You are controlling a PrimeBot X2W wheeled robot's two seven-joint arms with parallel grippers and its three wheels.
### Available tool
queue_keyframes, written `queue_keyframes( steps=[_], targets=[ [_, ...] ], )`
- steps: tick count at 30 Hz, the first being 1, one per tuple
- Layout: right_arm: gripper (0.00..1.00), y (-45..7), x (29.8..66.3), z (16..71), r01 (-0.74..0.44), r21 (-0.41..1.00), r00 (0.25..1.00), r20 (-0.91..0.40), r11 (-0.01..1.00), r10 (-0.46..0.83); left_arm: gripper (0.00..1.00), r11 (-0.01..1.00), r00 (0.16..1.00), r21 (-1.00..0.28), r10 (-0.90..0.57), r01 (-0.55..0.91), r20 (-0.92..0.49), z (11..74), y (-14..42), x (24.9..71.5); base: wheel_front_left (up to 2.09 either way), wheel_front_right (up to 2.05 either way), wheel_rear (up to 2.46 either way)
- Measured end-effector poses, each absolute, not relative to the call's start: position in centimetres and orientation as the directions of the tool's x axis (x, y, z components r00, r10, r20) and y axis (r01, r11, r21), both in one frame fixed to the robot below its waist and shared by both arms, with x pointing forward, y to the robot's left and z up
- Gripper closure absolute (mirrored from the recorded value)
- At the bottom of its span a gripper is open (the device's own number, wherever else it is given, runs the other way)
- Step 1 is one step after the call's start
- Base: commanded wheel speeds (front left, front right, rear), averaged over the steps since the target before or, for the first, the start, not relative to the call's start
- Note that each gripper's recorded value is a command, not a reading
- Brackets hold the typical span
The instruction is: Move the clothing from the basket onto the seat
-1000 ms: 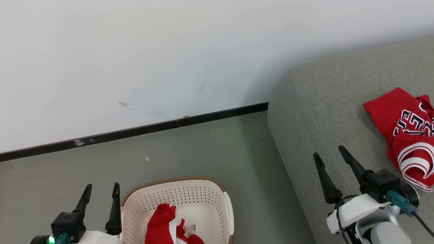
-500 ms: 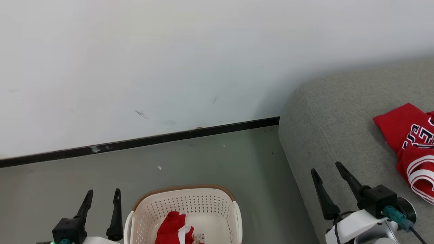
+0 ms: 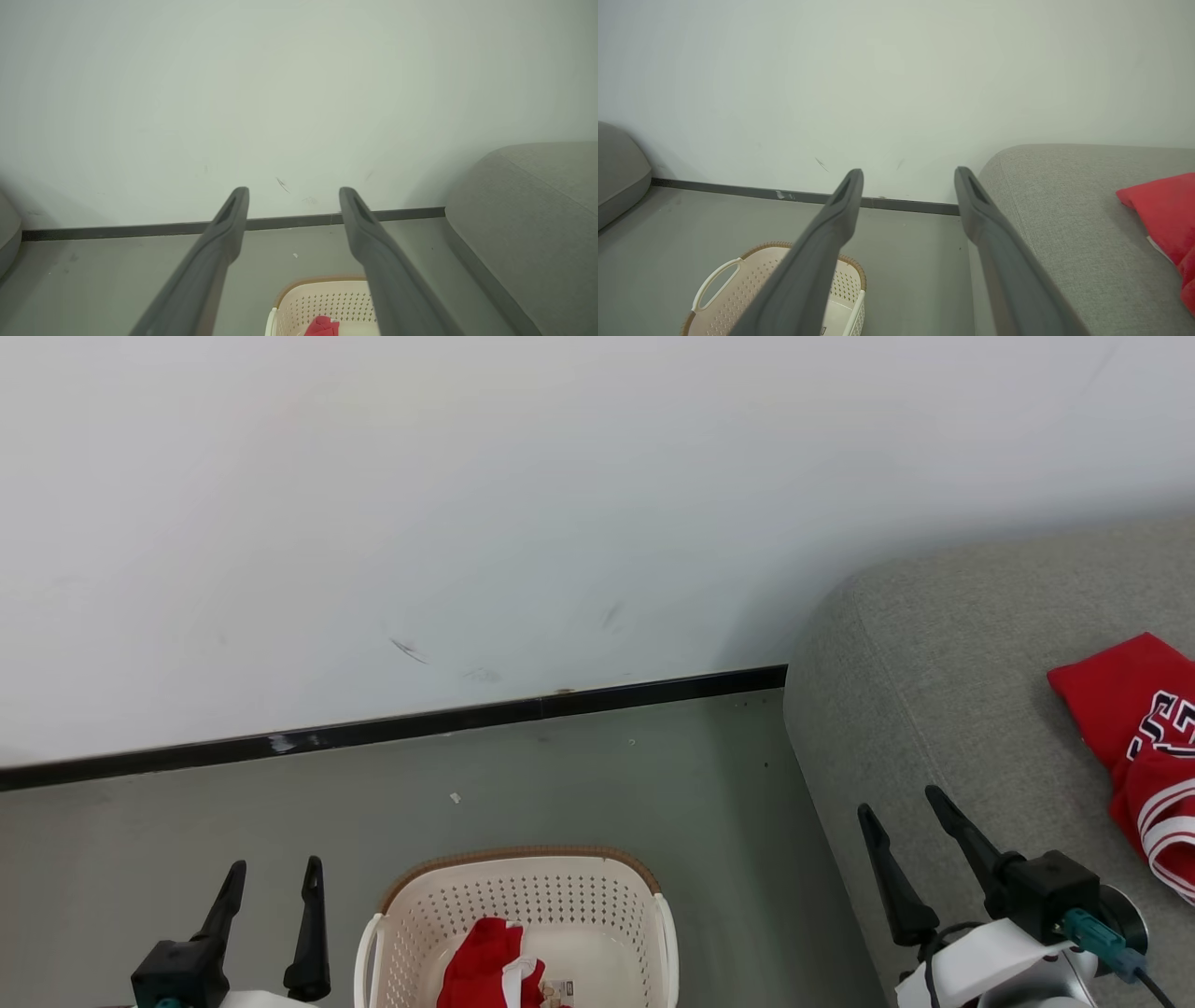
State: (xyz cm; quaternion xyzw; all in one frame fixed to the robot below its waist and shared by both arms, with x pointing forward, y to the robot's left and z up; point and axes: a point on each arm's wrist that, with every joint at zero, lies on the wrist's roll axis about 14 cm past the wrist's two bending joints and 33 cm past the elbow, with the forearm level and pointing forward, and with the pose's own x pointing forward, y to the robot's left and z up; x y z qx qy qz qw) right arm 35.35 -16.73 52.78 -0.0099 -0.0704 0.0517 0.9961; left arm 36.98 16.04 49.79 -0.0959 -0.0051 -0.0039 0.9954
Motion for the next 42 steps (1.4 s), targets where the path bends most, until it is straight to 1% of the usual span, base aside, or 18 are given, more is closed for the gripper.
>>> queue_keyframes(
  steps=[12,18,26,32,42],
  targets=[
    [0.00,-16.3,35.7,53.0,-0.113,-0.028,0.982,0.147,0.993,0.116,0.00,0.983,1.000,-0.185,0.005,-0.003,0.010,49.7,16.5,37.2,0.00,0.00,0.00],
    [0.00,-16.2,36.0,53.1,-0.118,-0.029,0.981,0.149,0.993,0.121,0.00,0.986,0.999,-0.163,-0.031,0.025,-0.037,48.0,16.1,37.1,0.00,0.00,0.00],
    [0.00,-16.5,36.3,52.6,-0.110,-0.030,0.985,0.133,0.993,0.113,0.00,0.985,0.988,-0.138,-0.122,0.108,-0.098,46.1,13.9,37.4,0.00,0.00,0.00],
    [0.00,-17.0,36.8,52.2,-0.093,-0.032,0.988,0.123,0.995,0.096,0.00,0.978,0.974,-0.116,-0.188,0.173,-0.128,45.3,12.2,39.1,0.00,0.00,0.00],
    [0.00,-19.0,38.0,52.2,-0.037,-0.054,0.991,0.124,0.998,0.043,0.00,0.958,0.931,-0.085,-0.285,0.273,-0.228,42.2,9.9,41.0,0.00,0.00,0.00]
  ],
)
